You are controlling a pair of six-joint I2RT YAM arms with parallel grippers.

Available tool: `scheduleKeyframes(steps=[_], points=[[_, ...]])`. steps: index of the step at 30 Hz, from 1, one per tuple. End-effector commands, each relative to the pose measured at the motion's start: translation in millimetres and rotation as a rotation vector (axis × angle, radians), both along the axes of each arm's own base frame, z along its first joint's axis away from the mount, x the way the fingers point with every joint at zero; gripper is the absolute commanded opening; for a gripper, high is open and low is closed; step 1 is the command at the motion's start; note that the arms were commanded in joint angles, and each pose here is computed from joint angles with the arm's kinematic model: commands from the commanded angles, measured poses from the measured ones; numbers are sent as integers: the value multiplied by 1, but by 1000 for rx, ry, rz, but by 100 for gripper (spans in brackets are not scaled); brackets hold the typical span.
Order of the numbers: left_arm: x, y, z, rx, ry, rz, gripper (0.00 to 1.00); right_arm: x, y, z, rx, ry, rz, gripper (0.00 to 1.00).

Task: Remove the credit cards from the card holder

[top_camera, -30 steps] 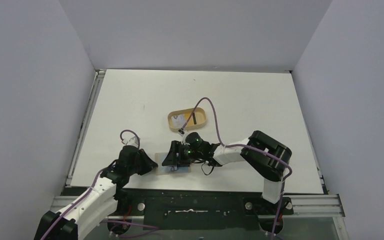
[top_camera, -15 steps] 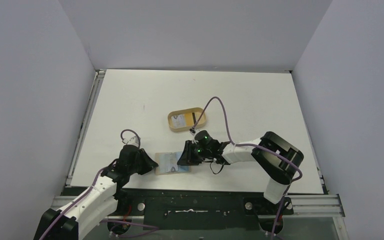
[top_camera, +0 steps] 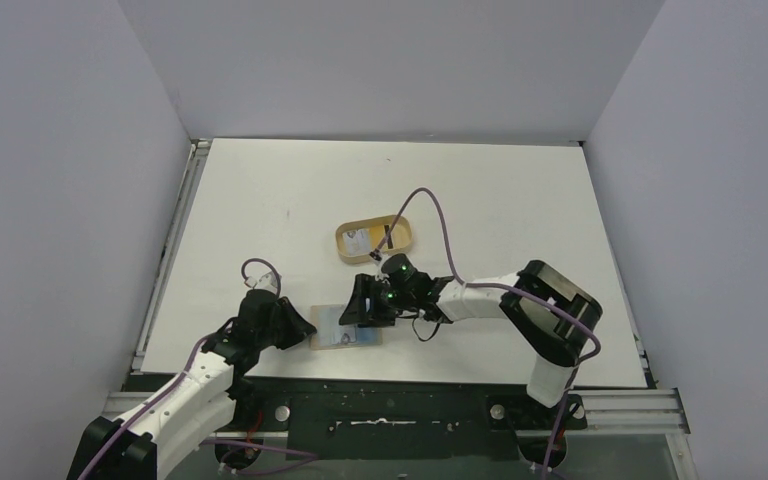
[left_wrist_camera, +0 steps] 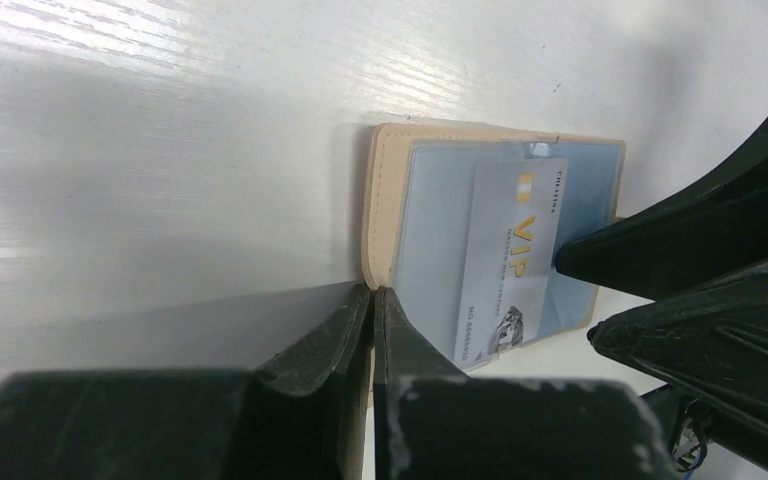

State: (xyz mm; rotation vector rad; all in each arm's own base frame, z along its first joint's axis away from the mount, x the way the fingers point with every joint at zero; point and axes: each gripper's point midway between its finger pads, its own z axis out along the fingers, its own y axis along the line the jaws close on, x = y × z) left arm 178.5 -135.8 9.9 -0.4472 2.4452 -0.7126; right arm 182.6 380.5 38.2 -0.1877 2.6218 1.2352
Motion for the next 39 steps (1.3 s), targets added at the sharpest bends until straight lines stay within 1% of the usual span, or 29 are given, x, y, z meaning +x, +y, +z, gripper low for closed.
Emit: scheduleKeyframes(steps=[1,4,7,11,17,24,32,39], points=[[-10,6,-10,49,47,-18,0,-2,-6,-29,-145,18,2,60],[-11,6,-10,48,47,-19,0,-10,4,-34,-170,50,37,60],[-11,5,-10,47,44,-21,0,-15,19,-34,-136,77,58,59],[-12,5,-10,47,45,-23,0,-14,35,-24,-43,94,53,58],[-12,5,-10,45,42,-23,0,-11,54,4,153,78,28,55],[-12,5,-9,44,39,-24,0,-13,69,28,284,58,29,50],[-12,5,-8,41,35,-23,0,-13,74,44,363,43,25,41],[-12,5,-9,43,37,-22,0,-12,65,47,372,39,16,40]])
